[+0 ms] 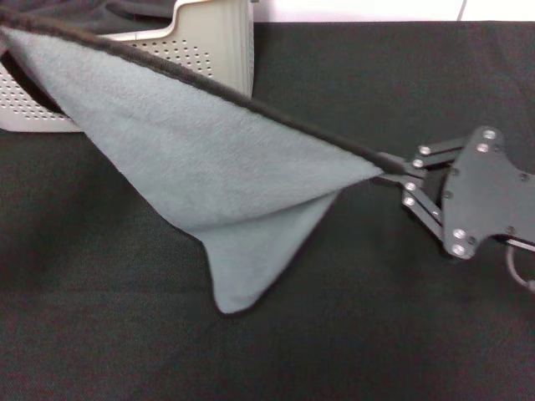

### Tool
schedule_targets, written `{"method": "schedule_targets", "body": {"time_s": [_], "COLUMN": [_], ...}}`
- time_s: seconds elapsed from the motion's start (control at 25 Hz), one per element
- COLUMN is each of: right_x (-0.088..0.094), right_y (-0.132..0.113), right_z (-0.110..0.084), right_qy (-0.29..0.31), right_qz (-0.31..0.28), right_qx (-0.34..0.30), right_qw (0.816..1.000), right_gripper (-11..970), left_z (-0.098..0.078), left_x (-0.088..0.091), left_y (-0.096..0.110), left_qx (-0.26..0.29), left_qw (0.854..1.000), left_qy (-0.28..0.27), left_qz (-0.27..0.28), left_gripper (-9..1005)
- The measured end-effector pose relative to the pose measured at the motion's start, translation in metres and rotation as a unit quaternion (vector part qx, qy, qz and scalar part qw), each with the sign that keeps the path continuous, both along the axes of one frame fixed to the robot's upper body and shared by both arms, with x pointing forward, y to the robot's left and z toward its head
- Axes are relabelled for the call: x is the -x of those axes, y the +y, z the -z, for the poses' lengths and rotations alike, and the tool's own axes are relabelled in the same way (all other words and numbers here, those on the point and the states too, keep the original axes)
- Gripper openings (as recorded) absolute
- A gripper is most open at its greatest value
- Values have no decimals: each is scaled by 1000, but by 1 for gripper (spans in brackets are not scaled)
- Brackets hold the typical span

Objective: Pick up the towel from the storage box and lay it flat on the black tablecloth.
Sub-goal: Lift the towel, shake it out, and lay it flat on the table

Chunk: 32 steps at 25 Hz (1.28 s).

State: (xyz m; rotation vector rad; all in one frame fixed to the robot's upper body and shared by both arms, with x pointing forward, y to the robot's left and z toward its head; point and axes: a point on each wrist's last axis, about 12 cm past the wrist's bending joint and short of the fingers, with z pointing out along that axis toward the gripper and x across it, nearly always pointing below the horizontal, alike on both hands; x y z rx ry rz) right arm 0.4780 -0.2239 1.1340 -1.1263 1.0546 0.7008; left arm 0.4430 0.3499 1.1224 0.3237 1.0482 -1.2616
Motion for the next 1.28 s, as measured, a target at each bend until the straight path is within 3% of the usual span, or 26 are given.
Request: {"method": "schedule_targets", "body": {"time_s": [0.36, 0.8, 1.04, 1.28], "right_x": [19, 29, 35, 41], "right_y": [-20, -12, -9, -9], "right_z": [-13, -14, -21, -31], "right_qy": [16, 52, 55, 59], "right_qz": [-47, -112, -154, -188], "right_qx": [-18, -2, 1, -4], "right_qw": [999, 992, 986, 981], "right_gripper": [6, 6, 5, 5], "left_z": [-7, 3, -1, -9], "left_x": [13, 15, 18, 20], "left_y": [3, -19, -32, -37], "left_qx": [-43, -121, -165, -174], "left_qw": [999, 987, 973, 968], "left_qy": [-15, 6, -10, -32], "left_qz": [17, 105, 164, 180], "left_gripper": [35, 36, 37, 37]}}
